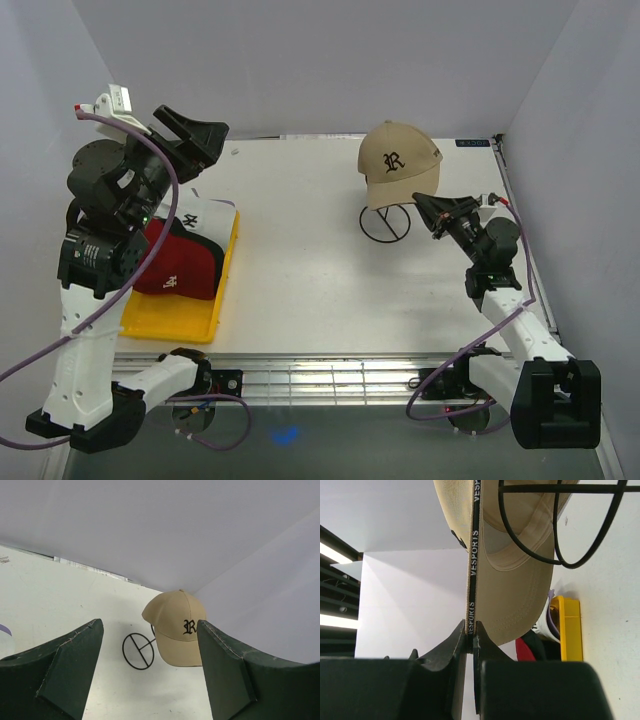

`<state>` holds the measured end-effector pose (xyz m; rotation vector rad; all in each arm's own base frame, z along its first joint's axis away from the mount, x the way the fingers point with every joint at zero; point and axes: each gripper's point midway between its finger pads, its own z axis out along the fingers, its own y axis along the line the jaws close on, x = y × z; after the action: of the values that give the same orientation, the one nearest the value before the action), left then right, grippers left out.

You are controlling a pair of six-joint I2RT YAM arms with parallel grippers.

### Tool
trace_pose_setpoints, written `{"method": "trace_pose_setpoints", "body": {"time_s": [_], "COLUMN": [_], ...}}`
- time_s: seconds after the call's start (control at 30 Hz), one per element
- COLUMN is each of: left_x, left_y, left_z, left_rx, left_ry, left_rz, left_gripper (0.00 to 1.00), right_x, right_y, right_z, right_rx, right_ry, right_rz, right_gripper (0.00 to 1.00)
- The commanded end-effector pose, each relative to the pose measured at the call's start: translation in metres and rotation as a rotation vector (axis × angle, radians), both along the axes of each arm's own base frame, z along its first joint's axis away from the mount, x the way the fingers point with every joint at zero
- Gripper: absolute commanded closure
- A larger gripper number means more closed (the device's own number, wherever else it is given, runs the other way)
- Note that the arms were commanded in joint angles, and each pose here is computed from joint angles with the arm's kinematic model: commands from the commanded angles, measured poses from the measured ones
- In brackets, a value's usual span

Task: Stack the hats

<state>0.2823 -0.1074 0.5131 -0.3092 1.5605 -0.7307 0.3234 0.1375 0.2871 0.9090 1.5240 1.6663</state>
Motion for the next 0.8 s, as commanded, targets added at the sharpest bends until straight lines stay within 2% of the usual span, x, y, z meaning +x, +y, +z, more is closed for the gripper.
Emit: {"method": "trace_pose_setpoints", "body": {"time_s": [0.0, 0.43, 0.77], "left_x": [-0.007, -0.005, -0.005], "left_y": [0.002, 0.003, 0.004], "left_z": [0.001, -0.009, -0.014], "left_rx": [0.006, 0.016, 0.025], "left_ry": [-0.013, 0.008, 0.022], "left_rz": [-0.003, 0.006, 0.014], "left_gripper": [0.14, 0.14, 0.14], "right_x": [-0.013, -0.027, -0.031], "right_y": [-0.002, -0.002, -0.016], "right_z": [0.029, -0.013, -0.045], "right_rx": [0.035, 0.087, 0.121], "right_ry": [-0.13, -0.069, -0.019], "right_rz": [0.025, 0.084, 0.041], "right_gripper": [0.92, 0.92, 0.92]}}
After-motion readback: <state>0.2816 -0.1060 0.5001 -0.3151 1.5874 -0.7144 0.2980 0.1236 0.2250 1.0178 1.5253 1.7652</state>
